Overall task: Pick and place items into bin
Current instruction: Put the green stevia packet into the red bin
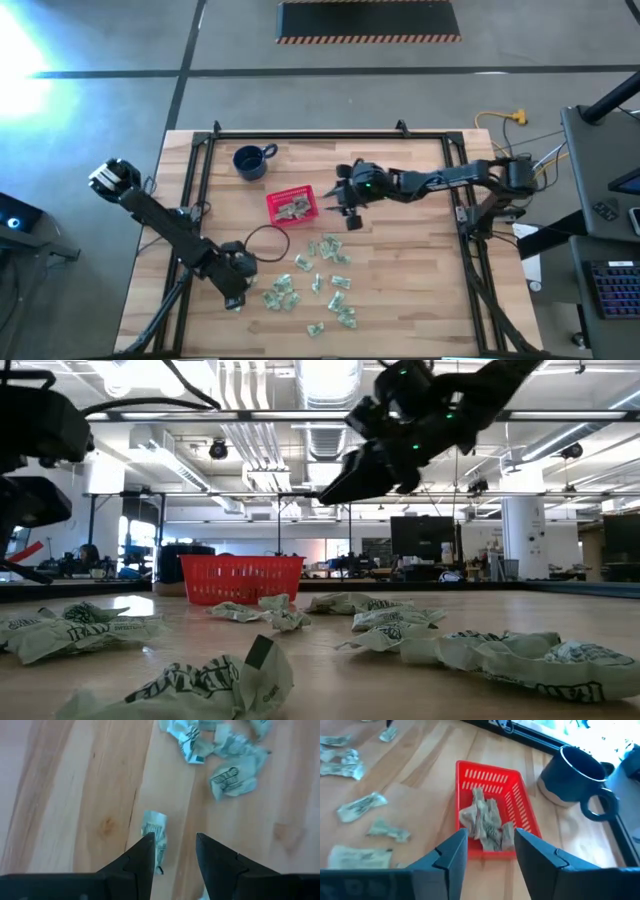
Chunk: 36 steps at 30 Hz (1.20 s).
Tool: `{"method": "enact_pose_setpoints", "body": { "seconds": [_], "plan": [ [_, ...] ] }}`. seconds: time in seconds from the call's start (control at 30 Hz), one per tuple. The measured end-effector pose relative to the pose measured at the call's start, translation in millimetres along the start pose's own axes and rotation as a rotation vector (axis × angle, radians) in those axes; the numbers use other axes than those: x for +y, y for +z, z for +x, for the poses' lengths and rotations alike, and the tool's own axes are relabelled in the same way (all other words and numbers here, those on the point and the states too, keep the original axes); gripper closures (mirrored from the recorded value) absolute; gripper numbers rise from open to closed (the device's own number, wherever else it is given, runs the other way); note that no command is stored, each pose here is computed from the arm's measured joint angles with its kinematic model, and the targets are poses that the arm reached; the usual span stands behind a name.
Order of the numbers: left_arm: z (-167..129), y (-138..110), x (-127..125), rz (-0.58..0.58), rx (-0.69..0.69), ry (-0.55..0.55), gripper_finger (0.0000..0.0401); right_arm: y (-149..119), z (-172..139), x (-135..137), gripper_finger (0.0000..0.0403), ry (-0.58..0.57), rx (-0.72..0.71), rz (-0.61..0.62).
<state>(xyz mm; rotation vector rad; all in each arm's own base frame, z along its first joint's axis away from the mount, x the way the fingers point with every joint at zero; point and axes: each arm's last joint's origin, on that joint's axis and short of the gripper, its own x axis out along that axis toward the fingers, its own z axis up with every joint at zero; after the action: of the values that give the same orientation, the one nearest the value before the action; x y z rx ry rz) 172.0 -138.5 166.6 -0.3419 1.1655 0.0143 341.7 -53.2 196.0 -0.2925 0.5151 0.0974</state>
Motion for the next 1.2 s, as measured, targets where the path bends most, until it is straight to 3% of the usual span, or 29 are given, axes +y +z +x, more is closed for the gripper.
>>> {"method": "enact_pose_setpoints", "body": {
  "seconds": [0.43, 0.63, 0.7, 0.8, 0.93, 1.07, 1.2],
  "plan": [
    [31, -5, 0, 0.026, 0.065, 0.138, 0.028, -22, -62, 26, 0.0281, 0.001, -0.034, 0.098],
    [25, -5, 1, 0.043, 0.027, 0.143, 0.0349, -32, -75, 33, 0.0294, 0.003, -0.04, 0.156],
    [22, -3, 3, 0.059, -0.004, 0.16, 0.0383, -37, -78, 37, 0.0299, 0.009, -0.032, 0.167],
    [15, -1, 4, 0.085, -0.076, 0.188, 0.0393, -42, -78, 44, 0.0306, 0.033, -0.016, 0.179],
    [7, 4, 8, 0.135, -0.195, 0.271, 0.0397, -47, -76, 62, 0.0314, 0.194, -0.023, 0.154],
    [-5, 13, 13, 0.205, -0.363, 0.398, 0.0399, -46, -76, 81, 0.0322, 0.291, -0.028, 0.145],
    [-18, 24, 22, 0.271, -0.511, 0.57, 0.0399, -43, -76, 92, 0.0329, 0.306, -0.024, 0.149]
  ]
}}
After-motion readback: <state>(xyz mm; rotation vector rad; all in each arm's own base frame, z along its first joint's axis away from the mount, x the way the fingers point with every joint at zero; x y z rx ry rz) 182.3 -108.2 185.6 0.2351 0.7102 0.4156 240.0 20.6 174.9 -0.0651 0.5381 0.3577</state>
